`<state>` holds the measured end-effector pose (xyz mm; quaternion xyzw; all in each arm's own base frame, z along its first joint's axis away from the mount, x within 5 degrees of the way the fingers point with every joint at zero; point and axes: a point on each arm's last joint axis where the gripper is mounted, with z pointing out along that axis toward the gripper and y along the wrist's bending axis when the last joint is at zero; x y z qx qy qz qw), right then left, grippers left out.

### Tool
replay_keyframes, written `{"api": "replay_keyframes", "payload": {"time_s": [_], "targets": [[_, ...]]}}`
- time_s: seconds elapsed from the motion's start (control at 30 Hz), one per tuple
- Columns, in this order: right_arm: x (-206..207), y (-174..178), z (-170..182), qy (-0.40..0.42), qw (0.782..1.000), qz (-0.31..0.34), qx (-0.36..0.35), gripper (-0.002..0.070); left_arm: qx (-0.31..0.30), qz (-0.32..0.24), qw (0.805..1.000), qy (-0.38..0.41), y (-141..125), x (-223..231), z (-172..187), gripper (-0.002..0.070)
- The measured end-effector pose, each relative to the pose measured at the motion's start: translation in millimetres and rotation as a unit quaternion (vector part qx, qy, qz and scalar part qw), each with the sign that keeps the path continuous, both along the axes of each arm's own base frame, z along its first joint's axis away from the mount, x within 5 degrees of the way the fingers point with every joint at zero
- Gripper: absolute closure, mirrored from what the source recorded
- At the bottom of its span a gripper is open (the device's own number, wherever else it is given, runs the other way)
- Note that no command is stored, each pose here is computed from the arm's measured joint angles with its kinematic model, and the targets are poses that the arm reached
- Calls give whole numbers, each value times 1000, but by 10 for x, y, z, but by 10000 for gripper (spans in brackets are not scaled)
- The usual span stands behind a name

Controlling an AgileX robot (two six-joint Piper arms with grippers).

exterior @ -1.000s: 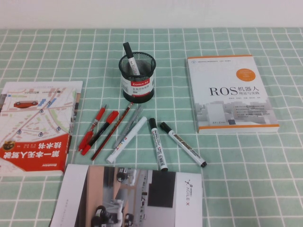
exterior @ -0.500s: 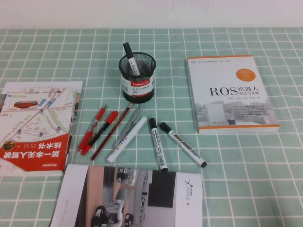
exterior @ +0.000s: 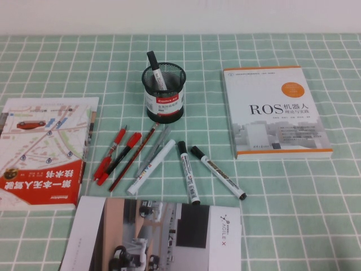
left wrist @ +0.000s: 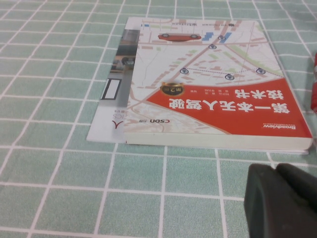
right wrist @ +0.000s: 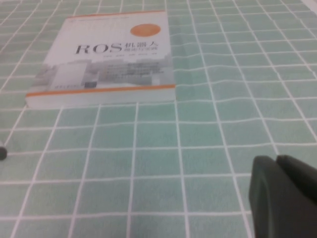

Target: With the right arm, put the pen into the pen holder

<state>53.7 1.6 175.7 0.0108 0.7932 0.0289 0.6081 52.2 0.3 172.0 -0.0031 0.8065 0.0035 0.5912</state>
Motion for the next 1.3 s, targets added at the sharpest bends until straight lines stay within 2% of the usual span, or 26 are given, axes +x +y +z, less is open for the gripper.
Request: {"api": "replay_keyframes", "payload": {"time_s": [0.33,1.3], "targets": [[-12,84,-9,2,996,85,-30,695,0,0,1000,0,0,0,0,679],[-13,92,-9,2,996,88,-21,695,0,0,1000,0,0,0,0,679]]}}
